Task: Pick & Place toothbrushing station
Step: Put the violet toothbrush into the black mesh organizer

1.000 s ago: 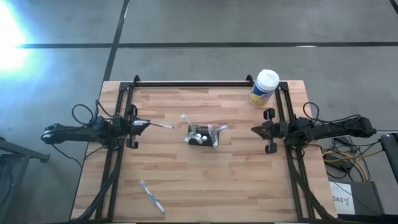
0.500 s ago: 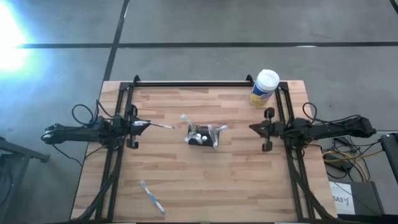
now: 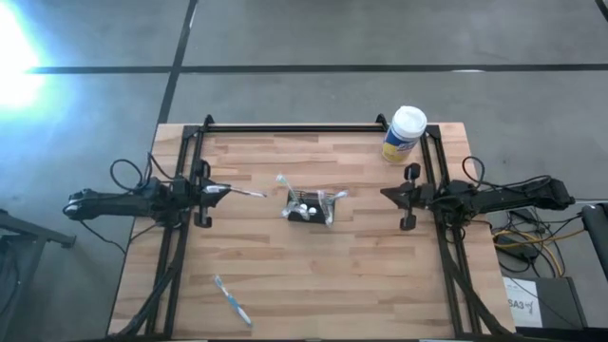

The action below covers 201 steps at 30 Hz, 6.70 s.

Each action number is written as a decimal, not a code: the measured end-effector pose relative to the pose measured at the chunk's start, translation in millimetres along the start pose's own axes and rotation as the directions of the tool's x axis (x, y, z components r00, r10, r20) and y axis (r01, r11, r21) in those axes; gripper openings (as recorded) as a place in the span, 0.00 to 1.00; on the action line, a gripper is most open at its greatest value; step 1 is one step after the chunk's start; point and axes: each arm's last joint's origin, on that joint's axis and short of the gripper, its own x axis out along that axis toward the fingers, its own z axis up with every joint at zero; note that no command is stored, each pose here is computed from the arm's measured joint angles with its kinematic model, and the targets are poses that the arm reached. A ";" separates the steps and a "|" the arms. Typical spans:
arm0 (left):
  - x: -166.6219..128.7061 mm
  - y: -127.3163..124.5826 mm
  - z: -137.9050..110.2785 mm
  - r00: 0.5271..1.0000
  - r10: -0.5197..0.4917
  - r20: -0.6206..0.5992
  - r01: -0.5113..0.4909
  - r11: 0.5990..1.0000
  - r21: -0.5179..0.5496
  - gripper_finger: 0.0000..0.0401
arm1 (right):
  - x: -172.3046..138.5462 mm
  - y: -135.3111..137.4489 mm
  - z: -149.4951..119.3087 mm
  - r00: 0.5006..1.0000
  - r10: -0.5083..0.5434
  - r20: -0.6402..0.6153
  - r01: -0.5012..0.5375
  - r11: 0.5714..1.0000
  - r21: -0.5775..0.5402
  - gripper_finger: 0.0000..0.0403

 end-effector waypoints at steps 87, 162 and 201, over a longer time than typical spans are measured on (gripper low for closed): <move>157.6 0.1 13.9 0.830 0.129 -0.542 -0.058 0.988 0.146 0.05 | -0.2 2.6 9.3 0.987 0.118 0.107 -0.125 0.990 0.058 0.14; 178.6 14.3 -55.2 0.746 0.077 -0.661 0.001 0.993 0.116 0.34 | 1.1 -0.5 7.1 0.997 -0.003 0.074 -0.005 0.995 0.098 0.14; 172.1 15.7 -22.2 0.771 0.090 -0.631 0.008 0.989 0.150 0.34 | 0.5 -3.0 11.9 0.991 -0.069 0.117 0.056 0.992 0.111 0.13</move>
